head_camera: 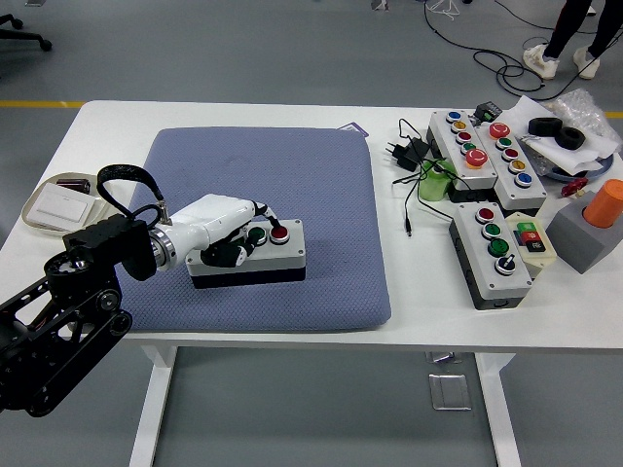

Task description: Pick up the button,place it on the desk,press the button,press the button

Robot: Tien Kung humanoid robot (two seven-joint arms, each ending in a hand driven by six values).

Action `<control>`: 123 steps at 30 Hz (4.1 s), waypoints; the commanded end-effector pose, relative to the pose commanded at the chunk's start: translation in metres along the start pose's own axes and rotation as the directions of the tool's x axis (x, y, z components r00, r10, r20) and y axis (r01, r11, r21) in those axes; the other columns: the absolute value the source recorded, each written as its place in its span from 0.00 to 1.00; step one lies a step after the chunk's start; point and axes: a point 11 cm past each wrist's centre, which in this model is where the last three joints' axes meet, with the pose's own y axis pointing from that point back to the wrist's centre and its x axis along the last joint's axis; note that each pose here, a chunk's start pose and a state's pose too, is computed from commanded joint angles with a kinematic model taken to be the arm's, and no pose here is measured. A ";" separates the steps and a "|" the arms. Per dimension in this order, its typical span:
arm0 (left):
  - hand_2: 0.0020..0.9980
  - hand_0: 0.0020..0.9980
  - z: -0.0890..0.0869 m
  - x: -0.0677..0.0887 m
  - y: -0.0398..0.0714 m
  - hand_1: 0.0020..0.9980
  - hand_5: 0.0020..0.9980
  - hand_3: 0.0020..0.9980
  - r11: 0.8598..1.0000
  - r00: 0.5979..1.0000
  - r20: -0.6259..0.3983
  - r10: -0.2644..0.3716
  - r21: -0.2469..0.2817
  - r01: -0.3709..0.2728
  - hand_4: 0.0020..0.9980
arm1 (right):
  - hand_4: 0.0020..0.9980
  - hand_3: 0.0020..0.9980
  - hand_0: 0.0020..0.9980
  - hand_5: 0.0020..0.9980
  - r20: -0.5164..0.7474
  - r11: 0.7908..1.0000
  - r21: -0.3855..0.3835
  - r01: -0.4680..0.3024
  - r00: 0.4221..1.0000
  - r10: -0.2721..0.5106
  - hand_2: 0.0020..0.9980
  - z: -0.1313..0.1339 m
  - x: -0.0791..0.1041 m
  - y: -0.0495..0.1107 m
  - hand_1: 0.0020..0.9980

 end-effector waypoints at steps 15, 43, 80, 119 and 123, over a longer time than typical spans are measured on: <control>0.01 0.03 0.001 -0.002 0.007 0.00 0.00 0.73 1.000 1.000 0.016 -0.015 -0.006 0.015 0.24 | 0.27 0.59 0.63 0.02 0.001 1.000 0.001 0.001 1.000 -0.001 0.54 0.000 0.000 0.000 0.50; 0.01 0.03 0.011 0.003 0.009 0.00 0.00 0.73 0.999 0.999 0.033 0.012 -0.037 -0.010 0.25 | 0.27 0.59 0.63 0.02 -0.002 1.000 -0.005 0.001 1.000 -0.001 0.54 0.003 0.000 0.000 0.49; 0.01 0.03 0.006 0.027 0.012 0.00 0.00 0.74 0.992 0.992 -0.013 0.124 -0.039 -0.124 0.36 | 0.27 0.58 0.63 0.02 0.001 1.000 0.003 0.002 1.000 -0.002 0.54 -0.001 -0.001 0.000 0.49; 0.91 0.77 -0.151 0.022 0.066 0.87 1.00 0.86 0.825 -0.020 -0.892 0.452 0.426 -0.371 0.61 | 0.27 0.58 0.63 0.02 -0.008 1.000 -0.018 0.003 1.000 -0.004 0.54 0.009 -0.001 0.000 0.49; 0.91 0.76 -0.151 0.021 0.066 0.86 1.00 0.86 0.841 -0.006 -0.904 0.427 0.399 -0.365 0.61 | 0.27 0.58 0.63 0.02 -0.006 1.000 -0.016 0.004 1.000 -0.004 0.54 0.008 -0.002 0.000 0.50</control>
